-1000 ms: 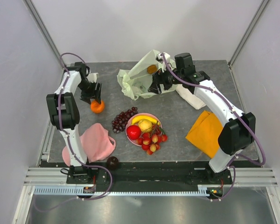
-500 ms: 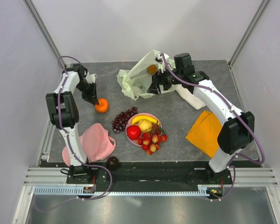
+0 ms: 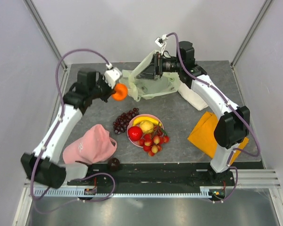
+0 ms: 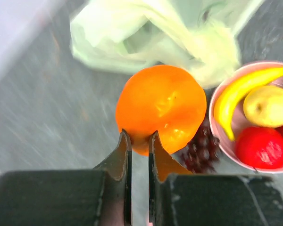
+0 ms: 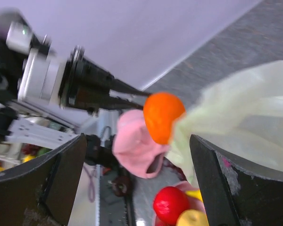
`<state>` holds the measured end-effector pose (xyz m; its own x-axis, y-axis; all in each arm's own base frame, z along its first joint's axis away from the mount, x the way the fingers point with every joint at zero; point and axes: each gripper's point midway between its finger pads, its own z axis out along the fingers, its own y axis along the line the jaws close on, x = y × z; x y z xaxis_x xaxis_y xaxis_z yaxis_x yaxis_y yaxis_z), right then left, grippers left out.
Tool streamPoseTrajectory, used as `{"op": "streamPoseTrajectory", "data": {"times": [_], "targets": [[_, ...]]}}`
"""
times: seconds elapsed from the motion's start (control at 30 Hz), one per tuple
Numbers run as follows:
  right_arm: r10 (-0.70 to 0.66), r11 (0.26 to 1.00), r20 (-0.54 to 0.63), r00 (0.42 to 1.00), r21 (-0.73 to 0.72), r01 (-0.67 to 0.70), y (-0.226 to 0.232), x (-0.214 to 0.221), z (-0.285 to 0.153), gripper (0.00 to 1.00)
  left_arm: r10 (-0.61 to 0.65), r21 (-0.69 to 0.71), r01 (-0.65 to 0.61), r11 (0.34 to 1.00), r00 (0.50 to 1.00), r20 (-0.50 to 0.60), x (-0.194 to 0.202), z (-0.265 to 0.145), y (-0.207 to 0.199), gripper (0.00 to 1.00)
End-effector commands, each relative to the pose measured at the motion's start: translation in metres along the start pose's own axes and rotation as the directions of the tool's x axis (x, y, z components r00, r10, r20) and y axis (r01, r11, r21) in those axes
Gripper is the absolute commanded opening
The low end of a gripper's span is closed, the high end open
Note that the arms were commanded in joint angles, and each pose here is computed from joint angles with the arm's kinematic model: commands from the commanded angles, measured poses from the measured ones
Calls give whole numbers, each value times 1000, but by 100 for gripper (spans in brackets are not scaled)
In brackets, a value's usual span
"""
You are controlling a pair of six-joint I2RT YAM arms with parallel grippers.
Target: Take the fake fruits out of the plastic bag
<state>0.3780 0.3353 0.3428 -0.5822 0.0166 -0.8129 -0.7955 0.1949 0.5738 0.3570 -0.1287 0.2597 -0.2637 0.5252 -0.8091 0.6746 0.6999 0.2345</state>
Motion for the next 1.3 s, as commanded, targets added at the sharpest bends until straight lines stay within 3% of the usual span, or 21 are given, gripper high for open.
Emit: {"op": "streamPoseTrajectory", "data": {"times": [0.0, 0.07, 0.13, 0.3, 0.47, 0.6, 0.9, 1.27], "targets": [[200, 956, 27, 979, -225, -189, 31, -26, 1, 98, 394, -318, -328, 889, 903, 171, -27, -22, 14, 2], [253, 943, 3, 968, -225, -246, 25, -21, 2, 98, 551, -470, -383, 795, 779, 299, -69, -52, 5, 2], [265, 936, -19, 964, -236, -262, 23, -19, 4, 98, 651, -535, -452, 714, 710, 269, -69, -54, -1, 2], [304, 914, -92, 948, -251, -318, 30, -4, 3, 98, 778, -634, -514, 578, 581, 239, -80, -74, -10, 2], [323, 887, -170, 931, -289, -361, 47, 13, 4, 98, 838, -664, -548, 508, 492, 235, -88, -77, -26, 2], [330, 880, -179, 927, -297, -371, 50, 13, 2, 98, 898, -716, -560, 417, 377, 229, -107, -84, -40, 1], [314, 884, -142, 939, -317, -344, 56, 4, 1, 98, 911, -706, -581, 405, 321, 258, -122, -73, -57, 2], [333, 874, -194, 923, -304, -380, 51, 17, 12, 98, 927, -711, -594, 375, 253, 278, -129, -65, -75, 2]]}}
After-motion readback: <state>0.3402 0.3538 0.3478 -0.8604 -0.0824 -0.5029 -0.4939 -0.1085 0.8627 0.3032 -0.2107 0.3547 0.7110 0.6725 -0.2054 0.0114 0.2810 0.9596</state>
